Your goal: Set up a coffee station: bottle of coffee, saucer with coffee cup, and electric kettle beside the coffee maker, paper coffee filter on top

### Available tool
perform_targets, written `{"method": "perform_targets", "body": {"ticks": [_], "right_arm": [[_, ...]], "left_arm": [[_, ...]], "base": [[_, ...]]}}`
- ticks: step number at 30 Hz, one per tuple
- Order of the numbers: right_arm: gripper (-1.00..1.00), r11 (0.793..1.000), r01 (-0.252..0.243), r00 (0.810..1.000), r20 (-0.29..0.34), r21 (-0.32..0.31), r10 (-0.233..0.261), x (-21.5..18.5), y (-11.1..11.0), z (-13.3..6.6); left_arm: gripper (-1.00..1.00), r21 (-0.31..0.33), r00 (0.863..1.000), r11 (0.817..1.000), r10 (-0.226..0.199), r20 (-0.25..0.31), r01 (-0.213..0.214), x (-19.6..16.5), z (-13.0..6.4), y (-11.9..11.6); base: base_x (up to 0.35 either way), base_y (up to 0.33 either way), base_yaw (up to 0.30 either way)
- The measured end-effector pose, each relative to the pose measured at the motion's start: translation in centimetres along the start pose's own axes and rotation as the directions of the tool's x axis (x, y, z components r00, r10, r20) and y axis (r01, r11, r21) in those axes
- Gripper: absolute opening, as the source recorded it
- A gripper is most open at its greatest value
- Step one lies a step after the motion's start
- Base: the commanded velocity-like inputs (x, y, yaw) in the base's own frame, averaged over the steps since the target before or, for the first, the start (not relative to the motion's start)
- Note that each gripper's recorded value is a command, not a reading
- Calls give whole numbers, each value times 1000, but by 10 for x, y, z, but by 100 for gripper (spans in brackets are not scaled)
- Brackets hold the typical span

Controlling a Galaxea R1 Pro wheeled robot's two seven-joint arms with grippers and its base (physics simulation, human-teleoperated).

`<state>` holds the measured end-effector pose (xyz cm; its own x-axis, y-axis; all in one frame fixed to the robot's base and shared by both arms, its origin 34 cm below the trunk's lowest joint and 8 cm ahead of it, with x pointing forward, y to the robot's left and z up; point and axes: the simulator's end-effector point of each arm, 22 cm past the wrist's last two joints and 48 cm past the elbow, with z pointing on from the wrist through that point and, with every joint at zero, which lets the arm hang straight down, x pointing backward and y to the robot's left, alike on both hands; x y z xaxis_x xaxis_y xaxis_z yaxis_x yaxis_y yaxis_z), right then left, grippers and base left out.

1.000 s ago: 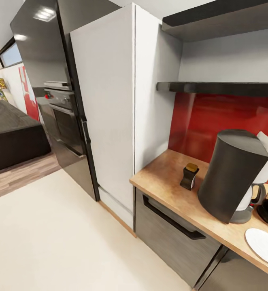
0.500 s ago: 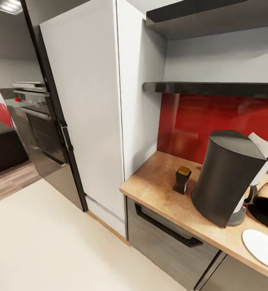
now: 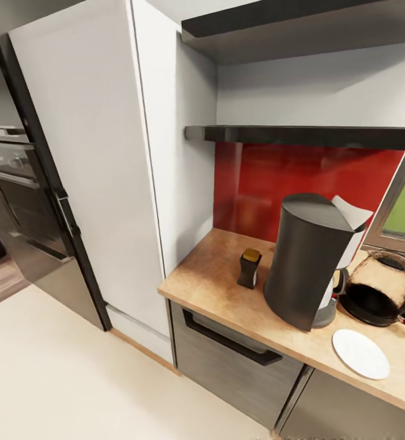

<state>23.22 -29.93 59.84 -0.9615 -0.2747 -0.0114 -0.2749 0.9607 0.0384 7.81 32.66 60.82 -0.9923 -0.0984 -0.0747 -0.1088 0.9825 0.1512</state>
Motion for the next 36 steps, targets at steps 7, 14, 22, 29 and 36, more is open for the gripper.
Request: {"method": "perform_targets", "body": {"ticks": [7, 14, 22, 29, 36], "right_arm": [[-100, 999, -1, 1000, 27, -54, 2, 5, 15, 0], [-100, 998, -21, 999, 34, -61, 23, 2, 20, 0], [-100, 995, -75, 996, 41, -67, 78, 2, 21, 0], [-100, 994, -80, 995, 47, -68, 83, 0, 21, 0], [-100, 994, -80, 995, 51, -68, 83, -3, 21, 0]], "left_arm": [[100, 0, 1000, 1000, 3, -4, -3, 2, 0, 0], [100, -5, 1000, 1000, 5, -11, -5, 6, 0, 4], [100, -23, 1000, 1000, 2, 6, -2, -3, 1, 17], [100, -19, 1000, 1000, 0, 12, 0, -6, 2, 14], [100, -17, 1000, 1000, 0, 12, 0, -6, 2, 13]], "base": [[0, 0, -261], [0, 0, -261], [32, 97, -263], [30, 297, -266], [-86, 221, -266]]}}
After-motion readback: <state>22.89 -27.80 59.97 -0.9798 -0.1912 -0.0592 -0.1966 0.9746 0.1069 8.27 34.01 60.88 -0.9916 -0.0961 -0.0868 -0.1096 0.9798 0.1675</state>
